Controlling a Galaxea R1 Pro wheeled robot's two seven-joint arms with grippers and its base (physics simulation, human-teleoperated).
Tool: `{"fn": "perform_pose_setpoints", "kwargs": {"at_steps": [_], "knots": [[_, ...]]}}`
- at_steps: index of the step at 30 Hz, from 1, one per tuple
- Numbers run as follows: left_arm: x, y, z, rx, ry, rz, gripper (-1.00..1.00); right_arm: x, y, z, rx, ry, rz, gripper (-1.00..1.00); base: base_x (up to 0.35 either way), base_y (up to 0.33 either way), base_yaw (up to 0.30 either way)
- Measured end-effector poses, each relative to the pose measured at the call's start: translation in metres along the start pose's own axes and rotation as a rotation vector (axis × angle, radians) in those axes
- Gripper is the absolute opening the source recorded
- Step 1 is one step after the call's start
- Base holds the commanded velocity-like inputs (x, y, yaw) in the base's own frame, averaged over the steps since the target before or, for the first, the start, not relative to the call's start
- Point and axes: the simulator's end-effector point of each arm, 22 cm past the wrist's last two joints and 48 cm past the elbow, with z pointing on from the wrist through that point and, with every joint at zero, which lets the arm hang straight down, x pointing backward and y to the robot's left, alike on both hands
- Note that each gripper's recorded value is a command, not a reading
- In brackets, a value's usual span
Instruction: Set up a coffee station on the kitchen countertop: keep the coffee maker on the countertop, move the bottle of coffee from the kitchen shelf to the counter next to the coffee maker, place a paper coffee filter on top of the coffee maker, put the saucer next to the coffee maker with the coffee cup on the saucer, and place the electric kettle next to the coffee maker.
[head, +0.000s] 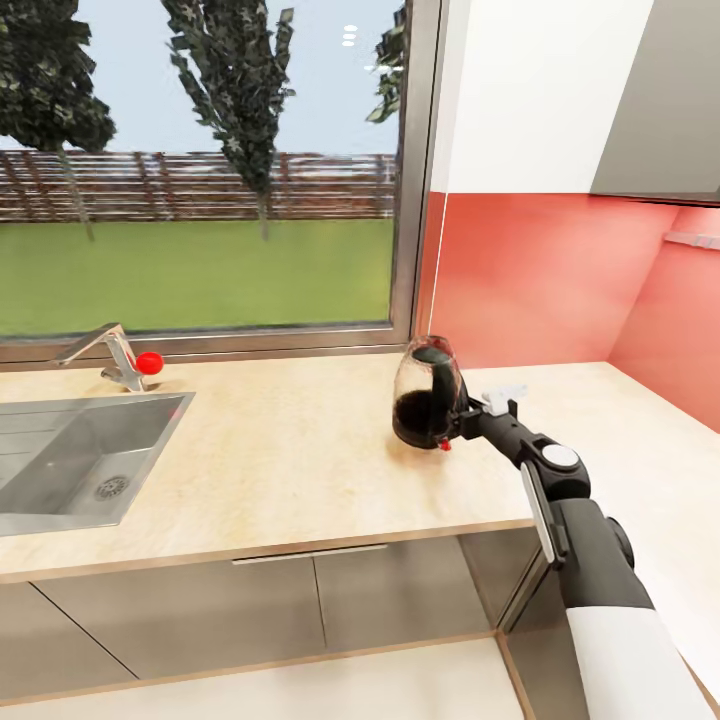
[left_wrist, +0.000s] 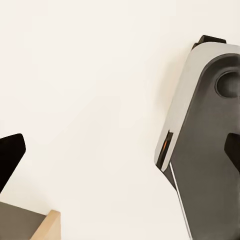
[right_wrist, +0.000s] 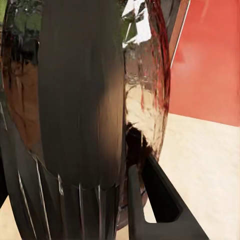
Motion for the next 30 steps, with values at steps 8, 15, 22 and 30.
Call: {"fn": "perform_pose_setpoints", "kwargs": {"at_steps": [8, 15, 22, 30], "knots": [[-0.013, 0.01, 0.001, -0.02, -0.03, 0.01, 1.0, -0.034, 0.009, 0.001, -0.026, -0.066, 0.014, -1.0, 0.0, 0.0, 0.0], [-0.015, 0.006, 0.001, -0.015, -0.033, 0.011, 1.0, -0.068, 0.042, 0.001, -0.086, -0.129, 0.007, -1.0, 0.0, 0.0, 0.0], [-0.015, 0.006, 0.001, -0.014, -0.033, 0.011, 1.0, -0.075, 0.056, 0.002, -0.103, -0.145, 0.021, -1.0, 0.0, 0.0, 0.0], [-0.015, 0.006, 0.001, -0.014, -0.032, 0.018, 1.0, -0.077, 0.057, 0.001, -0.105, -0.148, 0.023, -1.0, 0.0, 0.0, 0.0]]}}
